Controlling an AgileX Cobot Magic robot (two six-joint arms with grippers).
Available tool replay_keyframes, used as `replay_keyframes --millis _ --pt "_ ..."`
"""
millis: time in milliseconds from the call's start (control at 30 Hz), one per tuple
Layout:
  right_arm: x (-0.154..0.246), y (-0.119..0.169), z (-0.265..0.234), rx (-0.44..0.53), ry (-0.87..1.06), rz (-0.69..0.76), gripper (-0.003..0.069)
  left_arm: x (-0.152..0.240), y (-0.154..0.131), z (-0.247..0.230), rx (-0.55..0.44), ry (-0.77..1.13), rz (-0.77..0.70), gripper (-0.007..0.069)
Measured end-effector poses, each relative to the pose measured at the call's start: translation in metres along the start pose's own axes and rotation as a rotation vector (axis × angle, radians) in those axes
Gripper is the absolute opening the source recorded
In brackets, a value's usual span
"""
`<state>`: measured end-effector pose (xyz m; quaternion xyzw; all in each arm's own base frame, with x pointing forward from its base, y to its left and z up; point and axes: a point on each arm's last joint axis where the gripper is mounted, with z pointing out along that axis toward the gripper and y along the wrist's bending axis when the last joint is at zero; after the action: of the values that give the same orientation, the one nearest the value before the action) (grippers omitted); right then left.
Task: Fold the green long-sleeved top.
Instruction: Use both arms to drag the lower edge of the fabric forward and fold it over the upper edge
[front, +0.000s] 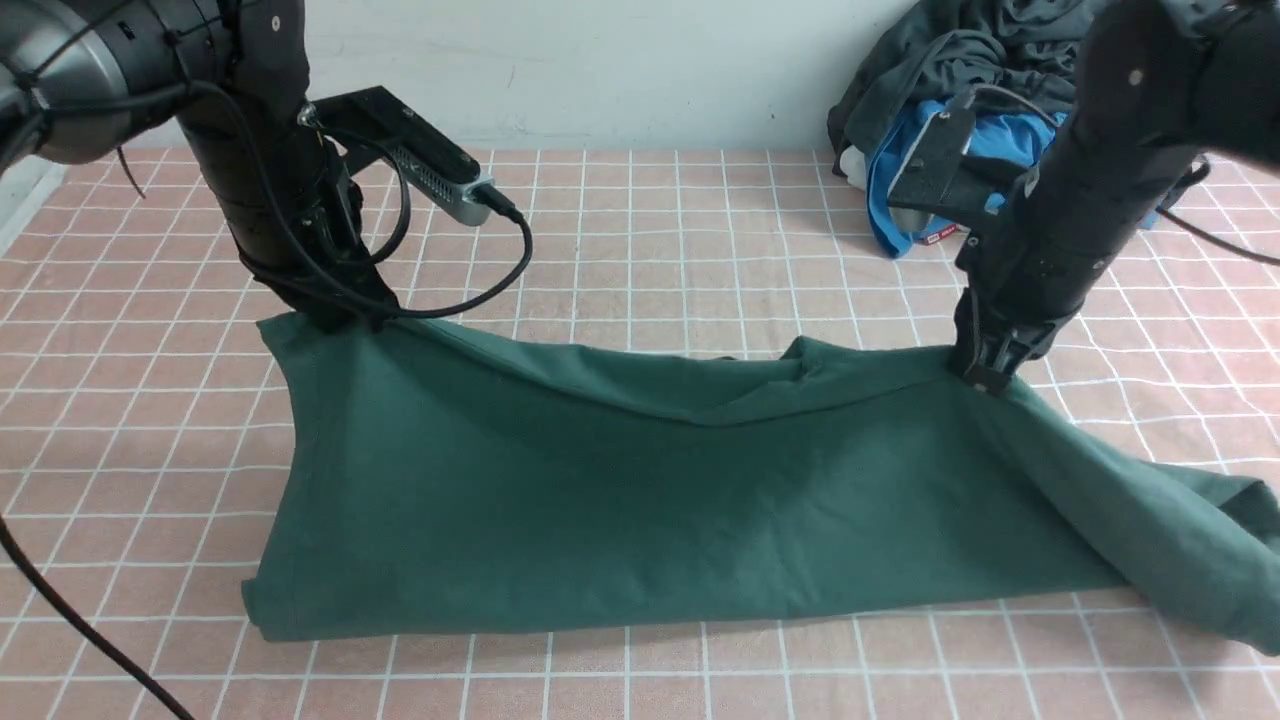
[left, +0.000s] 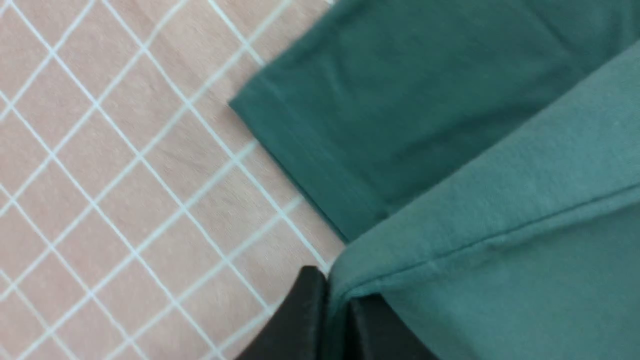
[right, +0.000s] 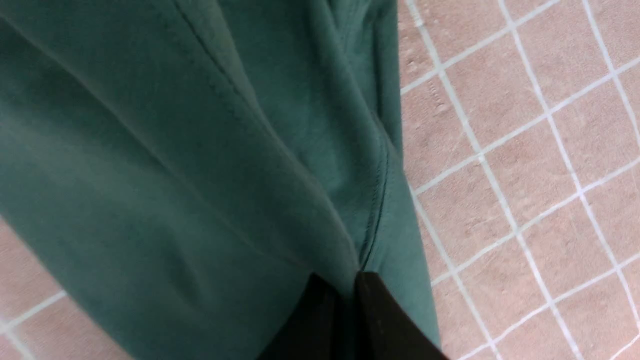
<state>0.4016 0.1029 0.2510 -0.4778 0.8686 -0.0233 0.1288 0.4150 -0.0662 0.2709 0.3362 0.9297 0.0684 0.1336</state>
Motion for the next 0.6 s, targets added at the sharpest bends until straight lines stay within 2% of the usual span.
replay_keyframes --millis 133,367,533,600 --pt "-0.007 -0.013 0.025 -0.012 0.02 0.008 0.0018 -0.007 0.011 0.03 0.016 0.029 -0.013 0.0018" --pt "-0.007 -0.029 0.063 -0.003 0.0 0.057 0.0034 -0.015 0.014 0.079 0.025 0.036 -0.014 0.0018" --pt "-0.003 -0.042 0.073 0.043 -0.044 0.127 0.0105 -0.019 0.015 0.09 0.008 0.004 -0.025 0.002" --pt "-0.001 -0.05 0.073 0.081 -0.071 0.171 0.0177 -0.022 0.017 0.091 -0.009 -0.021 -0.028 0.0037"
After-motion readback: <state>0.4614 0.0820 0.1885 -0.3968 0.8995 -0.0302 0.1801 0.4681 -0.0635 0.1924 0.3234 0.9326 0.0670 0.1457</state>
